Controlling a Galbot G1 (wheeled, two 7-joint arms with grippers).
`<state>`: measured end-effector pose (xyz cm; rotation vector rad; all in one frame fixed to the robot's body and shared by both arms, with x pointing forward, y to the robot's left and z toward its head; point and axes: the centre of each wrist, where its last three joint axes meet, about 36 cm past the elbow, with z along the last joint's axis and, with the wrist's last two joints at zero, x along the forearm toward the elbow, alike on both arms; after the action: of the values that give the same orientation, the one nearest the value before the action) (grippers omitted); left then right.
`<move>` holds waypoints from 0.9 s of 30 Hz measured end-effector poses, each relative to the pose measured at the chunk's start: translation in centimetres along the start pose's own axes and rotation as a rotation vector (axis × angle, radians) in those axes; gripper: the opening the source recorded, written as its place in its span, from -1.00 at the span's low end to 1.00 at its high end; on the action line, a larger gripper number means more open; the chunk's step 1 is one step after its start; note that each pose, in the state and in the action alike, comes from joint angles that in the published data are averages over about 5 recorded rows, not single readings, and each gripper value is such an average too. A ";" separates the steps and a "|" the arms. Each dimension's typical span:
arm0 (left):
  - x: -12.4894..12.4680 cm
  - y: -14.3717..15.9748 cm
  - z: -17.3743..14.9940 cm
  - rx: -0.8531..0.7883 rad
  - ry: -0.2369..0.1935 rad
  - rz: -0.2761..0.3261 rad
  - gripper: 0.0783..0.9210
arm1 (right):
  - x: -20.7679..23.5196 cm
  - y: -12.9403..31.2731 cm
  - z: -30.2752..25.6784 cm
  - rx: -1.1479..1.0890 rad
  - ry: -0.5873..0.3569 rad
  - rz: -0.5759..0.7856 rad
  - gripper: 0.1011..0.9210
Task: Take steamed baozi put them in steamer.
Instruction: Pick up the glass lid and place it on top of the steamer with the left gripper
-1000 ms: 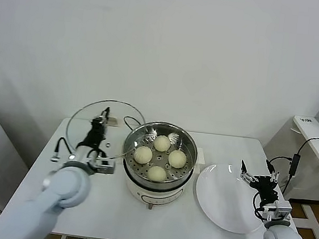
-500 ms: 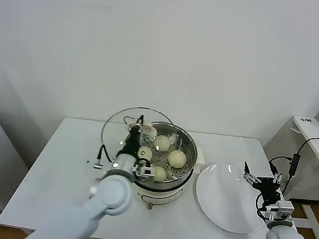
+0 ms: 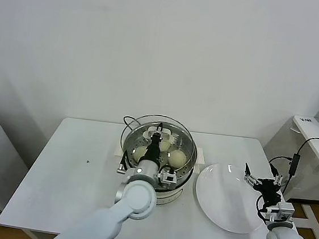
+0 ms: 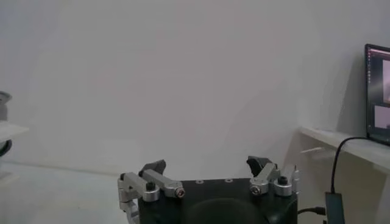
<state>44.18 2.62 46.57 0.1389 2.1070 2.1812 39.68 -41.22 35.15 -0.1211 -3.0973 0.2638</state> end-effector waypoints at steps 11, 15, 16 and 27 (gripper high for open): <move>-0.1 -1.0 -1.2 0.015 0.016 0.030 -0.90 | 0.1 0.2 0.2 -0.003 0.001 0.000 0.76; -0.1 -1.4 -1.4 0.020 0.021 0.041 -0.90 | 0.2 0.1 0.3 -0.003 0.002 0.002 0.76; -0.1 -1.4 -1.4 0.021 0.021 0.042 -0.90 | 0.2 0.1 0.3 -0.003 0.003 0.002 0.76; -0.3 -1.9 -1.8 0.039 0.029 0.053 -0.90 | 0.3 0.0 0.5 0.000 0.004 0.007 0.76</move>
<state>44.28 0.85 44.64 0.1696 2.1866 2.1855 39.40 -41.27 34.69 -0.1324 -3.0934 0.2630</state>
